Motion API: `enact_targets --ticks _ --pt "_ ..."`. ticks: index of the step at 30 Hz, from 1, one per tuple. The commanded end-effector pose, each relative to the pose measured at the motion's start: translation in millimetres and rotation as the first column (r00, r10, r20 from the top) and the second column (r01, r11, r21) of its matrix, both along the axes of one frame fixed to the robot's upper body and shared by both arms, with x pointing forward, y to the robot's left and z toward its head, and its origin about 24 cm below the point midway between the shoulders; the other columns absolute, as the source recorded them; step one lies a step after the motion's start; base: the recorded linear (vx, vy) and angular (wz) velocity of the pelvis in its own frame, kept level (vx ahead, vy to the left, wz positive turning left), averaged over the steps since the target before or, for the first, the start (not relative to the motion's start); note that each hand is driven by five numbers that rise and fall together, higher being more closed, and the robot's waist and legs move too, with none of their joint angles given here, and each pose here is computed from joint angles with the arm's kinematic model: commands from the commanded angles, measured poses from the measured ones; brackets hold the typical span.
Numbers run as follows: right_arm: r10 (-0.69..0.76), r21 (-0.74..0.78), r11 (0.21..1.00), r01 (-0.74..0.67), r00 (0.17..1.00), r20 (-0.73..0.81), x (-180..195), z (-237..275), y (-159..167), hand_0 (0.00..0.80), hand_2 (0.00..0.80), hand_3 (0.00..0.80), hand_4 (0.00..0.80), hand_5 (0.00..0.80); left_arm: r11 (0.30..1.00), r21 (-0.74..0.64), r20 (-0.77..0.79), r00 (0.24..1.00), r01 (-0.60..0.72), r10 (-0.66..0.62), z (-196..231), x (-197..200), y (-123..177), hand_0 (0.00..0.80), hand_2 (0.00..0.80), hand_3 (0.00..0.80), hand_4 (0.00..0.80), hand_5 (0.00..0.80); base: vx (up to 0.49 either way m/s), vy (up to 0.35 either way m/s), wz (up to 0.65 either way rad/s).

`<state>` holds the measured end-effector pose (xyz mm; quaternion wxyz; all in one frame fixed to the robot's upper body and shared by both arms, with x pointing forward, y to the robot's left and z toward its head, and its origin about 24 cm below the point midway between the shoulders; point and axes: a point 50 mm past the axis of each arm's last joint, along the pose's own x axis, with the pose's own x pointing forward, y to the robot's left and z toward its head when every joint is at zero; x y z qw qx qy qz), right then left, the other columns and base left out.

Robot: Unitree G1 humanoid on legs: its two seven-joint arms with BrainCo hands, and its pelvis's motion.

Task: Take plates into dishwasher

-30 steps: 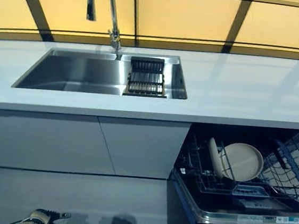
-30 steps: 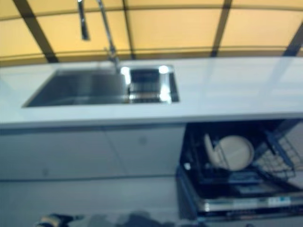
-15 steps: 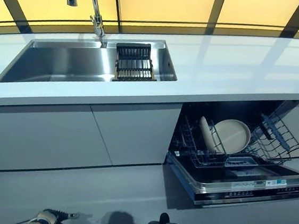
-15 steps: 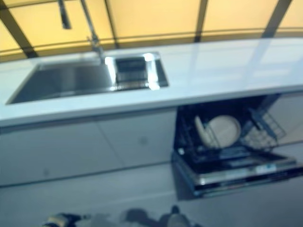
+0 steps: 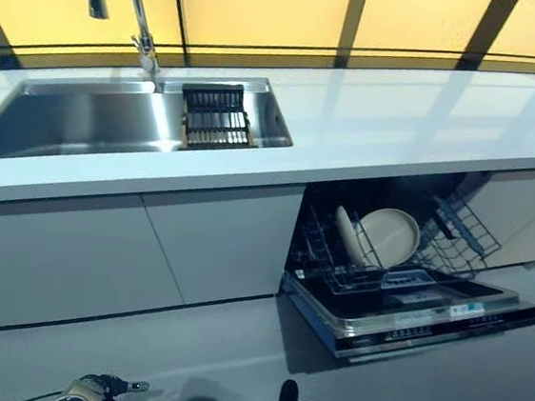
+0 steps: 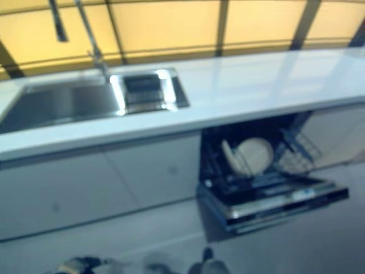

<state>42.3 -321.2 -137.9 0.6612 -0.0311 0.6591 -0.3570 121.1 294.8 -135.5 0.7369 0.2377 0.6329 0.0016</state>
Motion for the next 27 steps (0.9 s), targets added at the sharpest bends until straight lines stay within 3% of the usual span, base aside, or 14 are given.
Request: enact_targets --ticks 1,4,9,15,23,27 --pt "0.063 -0.027 0.998 -0.063 0.998 0.019 14 1 1 0.0 0.0 0.0 0.0 0.0 0.999 0.04 -0.097 0.995 -0.008 0.012 -1 -15 8 0.0 0.0 0.0 0.0 0.0 -0.097 -0.291 0.07" --pt "0.081 -0.011 0.997 -0.081 0.996 0.042 26 -1 9 0.0 0.0 0.0 0.0 0.0 0.996 0.062 -0.095 0.993 -0.071 0.076 -2 -29 14 0.0 0.0 0.0 0.0 0.0 -0.029 -0.334 -0.3" --pt "-0.038 -0.016 0.999 0.043 0.973 0.226 49 2 13 0.0 0.0 0.0 0.0 0.0 0.987 0.02 0.018 0.987 -0.158 0.157 2 -10 11 0.0 0.0 0.0 0.0 0.0 -0.04 -0.158 -0.43" --pt "-0.178 0.094 0.983 0.156 0.932 0.314 41 -4 20 0.0 0.0 0.0 0.0 0.0 0.996 -0.038 0.086 0.993 -0.075 0.078 3 16 -6 0.0 0.0 0.0 0.0 0.0 0.0 -0.064 0.06" --pt "-0.481 0.187 0.876 0.444 0.806 0.345 25 -6 18 0.0 0.0 0.0 0.0 0.0 0.998 0.023 0.005 0.998 -0.06 0.06 -3 -6 -2 0.0 0.0 0.0 0.0 0.0 0.067 -0.008 0.16" --pt "-0.598 0.253 0.8 0.544 0.692 0.404 30 -1 9 0.0 0.0 0.0 0.0 0.0 0.997 -0.024 0.008 0.997 -0.074 0.074 -9 -8 -15 0.0 0.0 0.0 0.0 0.0 0.005 0.097 0.14"
